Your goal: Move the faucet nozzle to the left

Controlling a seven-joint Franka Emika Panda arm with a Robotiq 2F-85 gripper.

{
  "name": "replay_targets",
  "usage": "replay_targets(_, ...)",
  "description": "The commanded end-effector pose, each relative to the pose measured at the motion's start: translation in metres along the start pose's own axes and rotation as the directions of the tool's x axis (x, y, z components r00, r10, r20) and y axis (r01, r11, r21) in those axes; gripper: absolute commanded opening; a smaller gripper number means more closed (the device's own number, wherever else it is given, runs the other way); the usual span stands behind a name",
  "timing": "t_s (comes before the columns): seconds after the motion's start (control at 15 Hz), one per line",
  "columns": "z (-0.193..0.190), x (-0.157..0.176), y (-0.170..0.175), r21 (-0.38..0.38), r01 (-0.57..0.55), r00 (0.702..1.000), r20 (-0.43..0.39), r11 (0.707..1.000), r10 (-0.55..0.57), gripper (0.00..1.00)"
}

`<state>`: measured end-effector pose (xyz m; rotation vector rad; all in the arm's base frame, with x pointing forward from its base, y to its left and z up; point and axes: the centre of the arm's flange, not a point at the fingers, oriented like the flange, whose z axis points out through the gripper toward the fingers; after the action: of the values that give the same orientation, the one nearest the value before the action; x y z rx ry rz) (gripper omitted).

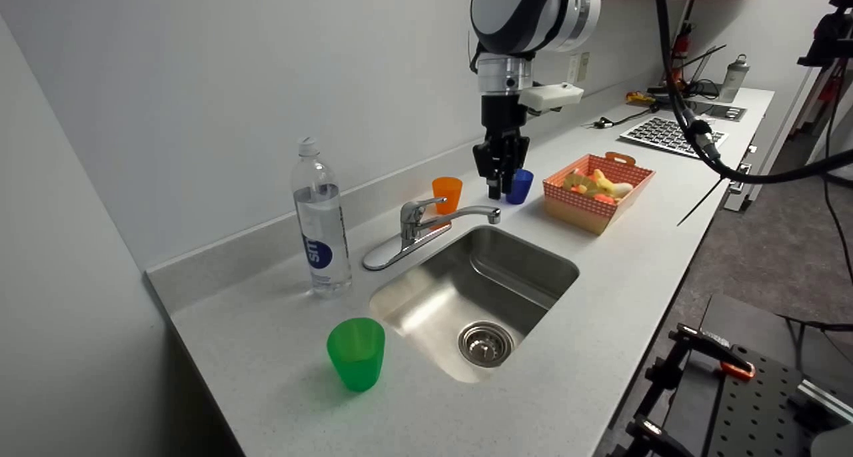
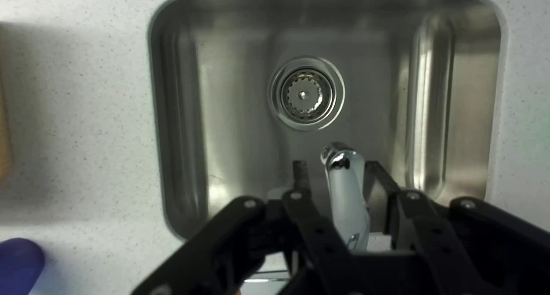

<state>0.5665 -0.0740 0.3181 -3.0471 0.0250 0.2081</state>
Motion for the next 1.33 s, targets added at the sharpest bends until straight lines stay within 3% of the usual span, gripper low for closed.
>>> replay_targets(0.0,-0.019,0.005,0.017,-0.006,-0.1,0.994,-0.035,0.995,0.1,0.71)
replay_targets(0.27,-0.002,0.002,0.029,-0.045,-0.143,0.99,-0.021,0.989,0.142,1.0)
replay_targets(0.6,0.032,0.002,0.032,-0.085,-0.167,0.985,0.02,0.982,0.169,1.0)
replay_targets(0.73,0.028,0.004,0.036,-0.049,-0.189,0.982,0.021,0.981,0.19,1.0)
replay_targets(1.27,0.032,0.002,0.035,-0.057,-0.164,0.985,0.04,0.985,0.166,1.0)
